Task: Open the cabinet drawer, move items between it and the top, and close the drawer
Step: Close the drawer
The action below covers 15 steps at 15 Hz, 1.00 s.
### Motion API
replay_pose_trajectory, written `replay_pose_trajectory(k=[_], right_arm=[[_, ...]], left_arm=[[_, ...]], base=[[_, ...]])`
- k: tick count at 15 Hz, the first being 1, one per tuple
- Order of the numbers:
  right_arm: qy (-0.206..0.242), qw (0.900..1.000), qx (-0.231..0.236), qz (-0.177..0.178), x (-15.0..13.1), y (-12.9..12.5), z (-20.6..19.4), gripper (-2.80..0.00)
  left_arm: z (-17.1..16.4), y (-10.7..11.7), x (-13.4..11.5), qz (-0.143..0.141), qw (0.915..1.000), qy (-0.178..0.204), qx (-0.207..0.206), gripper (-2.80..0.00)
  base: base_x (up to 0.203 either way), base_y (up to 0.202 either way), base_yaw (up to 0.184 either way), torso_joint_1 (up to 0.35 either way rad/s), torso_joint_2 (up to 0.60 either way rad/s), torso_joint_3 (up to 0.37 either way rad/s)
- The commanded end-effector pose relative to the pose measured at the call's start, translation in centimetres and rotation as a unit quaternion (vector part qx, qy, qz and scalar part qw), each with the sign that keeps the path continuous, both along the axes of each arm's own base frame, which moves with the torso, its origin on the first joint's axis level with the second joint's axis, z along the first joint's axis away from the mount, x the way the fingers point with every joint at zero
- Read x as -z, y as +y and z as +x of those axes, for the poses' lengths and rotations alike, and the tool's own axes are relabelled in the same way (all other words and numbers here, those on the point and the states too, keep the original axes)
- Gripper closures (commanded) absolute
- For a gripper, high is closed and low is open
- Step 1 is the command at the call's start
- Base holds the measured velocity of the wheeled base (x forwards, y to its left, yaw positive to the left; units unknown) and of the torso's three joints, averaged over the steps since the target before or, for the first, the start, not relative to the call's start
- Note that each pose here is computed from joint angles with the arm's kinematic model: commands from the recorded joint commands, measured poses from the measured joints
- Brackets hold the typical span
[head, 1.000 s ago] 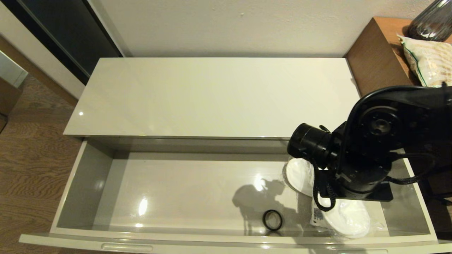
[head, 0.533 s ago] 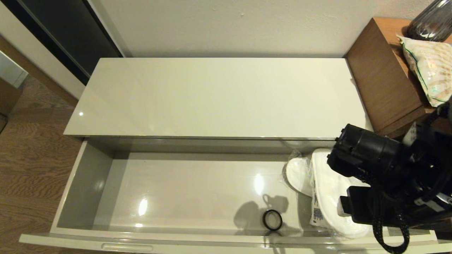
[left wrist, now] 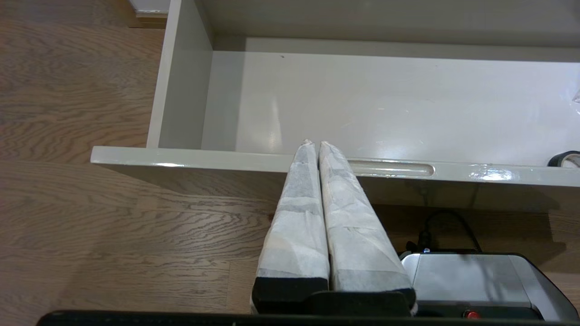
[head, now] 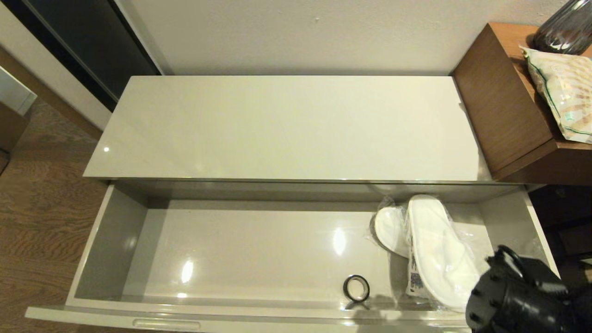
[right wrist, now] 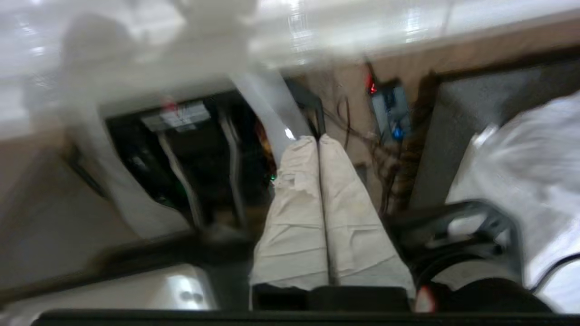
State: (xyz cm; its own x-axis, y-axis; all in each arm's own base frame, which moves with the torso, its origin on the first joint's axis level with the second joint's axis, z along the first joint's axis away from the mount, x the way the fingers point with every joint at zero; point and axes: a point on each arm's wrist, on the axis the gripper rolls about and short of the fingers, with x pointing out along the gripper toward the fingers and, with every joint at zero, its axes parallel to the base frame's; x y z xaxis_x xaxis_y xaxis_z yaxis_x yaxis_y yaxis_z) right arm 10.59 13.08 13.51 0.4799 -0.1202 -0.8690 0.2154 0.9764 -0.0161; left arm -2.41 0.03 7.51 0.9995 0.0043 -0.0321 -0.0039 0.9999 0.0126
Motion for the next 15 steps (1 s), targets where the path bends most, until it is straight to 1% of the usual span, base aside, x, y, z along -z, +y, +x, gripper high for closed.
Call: replay_pose_trajectory(k=[1,2,3,5,6,8,9,10,12,13,14,15], right_arm=[[0.012,0.999,-0.029,0.030,4.9,-1.2,-3.2,0.00],[0.032,0.998,-0.030,0.037,7.1,-1.5,-4.1,0.00],[0.054,0.998,-0.024,0.030,9.2,-1.7,-4.6,0.00],[0.082,0.996,-0.027,0.011,12.6,-1.6,-5.0,0.00],[0.087,0.996,-0.028,0.001,14.0,-1.5,-5.1,0.00],[0.089,0.995,-0.030,-0.017,17.1,-0.5,-4.5,0.00],[0.070,0.997,-0.041,0.010,18.2,0.4,-3.7,0.00],[0.045,0.998,-0.039,0.032,18.9,0.8,-2.4,0.00],[0.010,1.000,-0.001,0.008,20.5,-0.2,0.6,0.00],[-0.033,0.999,0.003,0.024,20.5,-0.2,2.0,0.00],[-0.078,0.997,0.009,0.015,20.4,-0.6,3.5,0.00],[-0.122,0.992,0.017,-0.022,20.0,-1.3,4.6,0.00]], left_arm=[[0.0,0.0,0.0,0.000,1.0000,0.001,0.000,0.00],[0.0,0.0,0.0,0.000,1.0000,0.000,0.000,0.00],[0.0,0.0,0.0,0.000,1.0000,0.000,0.000,0.00],[0.0,0.0,0.0,0.000,1.0000,0.000,0.000,0.00],[0.0,0.0,0.0,0.000,1.0000,0.001,0.000,0.00],[0.0,0.0,0.0,0.001,1.0000,0.001,0.000,0.00],[0.0,0.0,0.0,0.001,1.0000,0.001,0.000,0.00],[0.0,0.0,0.0,0.000,1.0000,0.001,0.000,0.00],[0.0,0.0,0.0,0.000,1.0000,0.001,0.000,0.00],[0.0,0.0,0.0,0.000,1.0000,0.001,0.000,0.00],[0.0,0.0,0.0,0.000,1.0000,0.001,0.000,0.00],[0.0,0.0,0.0,0.000,1.0000,0.001,0.000,0.00]], base=[[0.000,0.000,0.000,0.000,0.00,0.000],[0.000,0.000,0.000,0.000,0.00,0.000],[0.000,0.000,0.000,0.000,0.00,0.000],[0.000,0.000,0.000,0.000,0.00,0.000],[0.000,0.000,0.000,0.000,0.00,0.000],[0.000,0.000,0.000,0.000,0.00,0.000],[0.000,0.000,0.000,0.000,0.00,0.000],[0.000,0.000,0.000,0.000,0.00,0.000],[0.000,0.000,0.000,0.000,0.00,0.000],[0.000,0.000,0.000,0.000,0.00,0.000],[0.000,0.000,0.000,0.000,0.00,0.000],[0.000,0.000,0.000,0.000,0.00,0.000]])
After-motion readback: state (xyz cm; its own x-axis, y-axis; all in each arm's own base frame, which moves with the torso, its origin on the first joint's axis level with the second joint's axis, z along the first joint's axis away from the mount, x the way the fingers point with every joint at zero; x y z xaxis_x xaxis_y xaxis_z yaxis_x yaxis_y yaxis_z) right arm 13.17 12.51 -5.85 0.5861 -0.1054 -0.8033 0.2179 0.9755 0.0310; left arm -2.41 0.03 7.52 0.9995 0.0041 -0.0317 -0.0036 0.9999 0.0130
